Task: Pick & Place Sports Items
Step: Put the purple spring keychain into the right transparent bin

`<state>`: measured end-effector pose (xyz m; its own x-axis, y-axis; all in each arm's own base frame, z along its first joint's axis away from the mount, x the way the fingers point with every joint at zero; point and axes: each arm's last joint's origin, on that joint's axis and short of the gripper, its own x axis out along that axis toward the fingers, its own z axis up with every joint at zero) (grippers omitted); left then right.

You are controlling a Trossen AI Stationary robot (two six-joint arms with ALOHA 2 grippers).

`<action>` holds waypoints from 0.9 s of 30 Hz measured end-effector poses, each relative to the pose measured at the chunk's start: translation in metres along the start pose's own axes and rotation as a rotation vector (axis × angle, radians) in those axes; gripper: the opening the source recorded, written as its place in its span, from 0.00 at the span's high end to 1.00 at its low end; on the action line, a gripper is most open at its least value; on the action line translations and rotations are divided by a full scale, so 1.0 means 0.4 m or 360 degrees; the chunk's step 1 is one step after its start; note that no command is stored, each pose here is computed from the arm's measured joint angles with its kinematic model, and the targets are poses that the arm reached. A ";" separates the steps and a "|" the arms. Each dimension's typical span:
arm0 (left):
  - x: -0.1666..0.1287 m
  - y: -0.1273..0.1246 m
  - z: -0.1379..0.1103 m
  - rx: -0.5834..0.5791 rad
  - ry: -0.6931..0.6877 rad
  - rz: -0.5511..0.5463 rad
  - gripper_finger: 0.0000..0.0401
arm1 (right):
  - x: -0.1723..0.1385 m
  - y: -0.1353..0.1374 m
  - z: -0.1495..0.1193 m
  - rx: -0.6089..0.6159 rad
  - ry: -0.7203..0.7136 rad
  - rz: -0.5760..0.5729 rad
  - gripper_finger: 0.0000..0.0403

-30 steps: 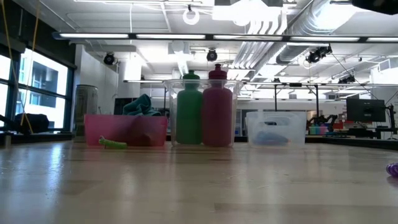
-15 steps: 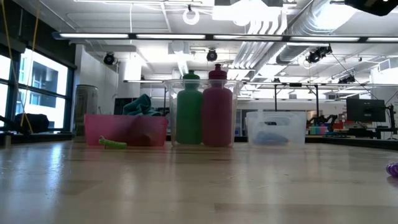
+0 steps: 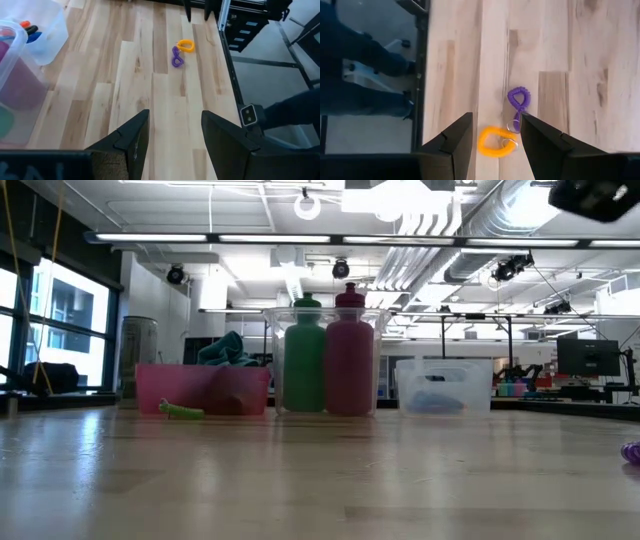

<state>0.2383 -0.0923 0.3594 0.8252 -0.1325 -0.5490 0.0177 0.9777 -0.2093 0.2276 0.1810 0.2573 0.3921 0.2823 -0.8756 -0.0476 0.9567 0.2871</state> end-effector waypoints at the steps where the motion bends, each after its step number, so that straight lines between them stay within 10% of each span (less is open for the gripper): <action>1: 0.000 0.000 0.000 0.0000 0.0000 0.0001 0.56 | 0.016 0.001 0.000 0.0006 0.0027 -0.0019 0.62; 27: 0.000 0.000 -0.001 0.0001 0.0006 -0.0011 0.56 | 0.265 -0.033 -0.014 0.0098 0.0369 -0.0297 0.62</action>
<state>0.2384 -0.0924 0.3591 0.8230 -0.1399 -0.5506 0.0237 0.9768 -0.2128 0.2645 0.1988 0.1586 0.1685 0.1175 -0.9787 0.0638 0.9895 0.1298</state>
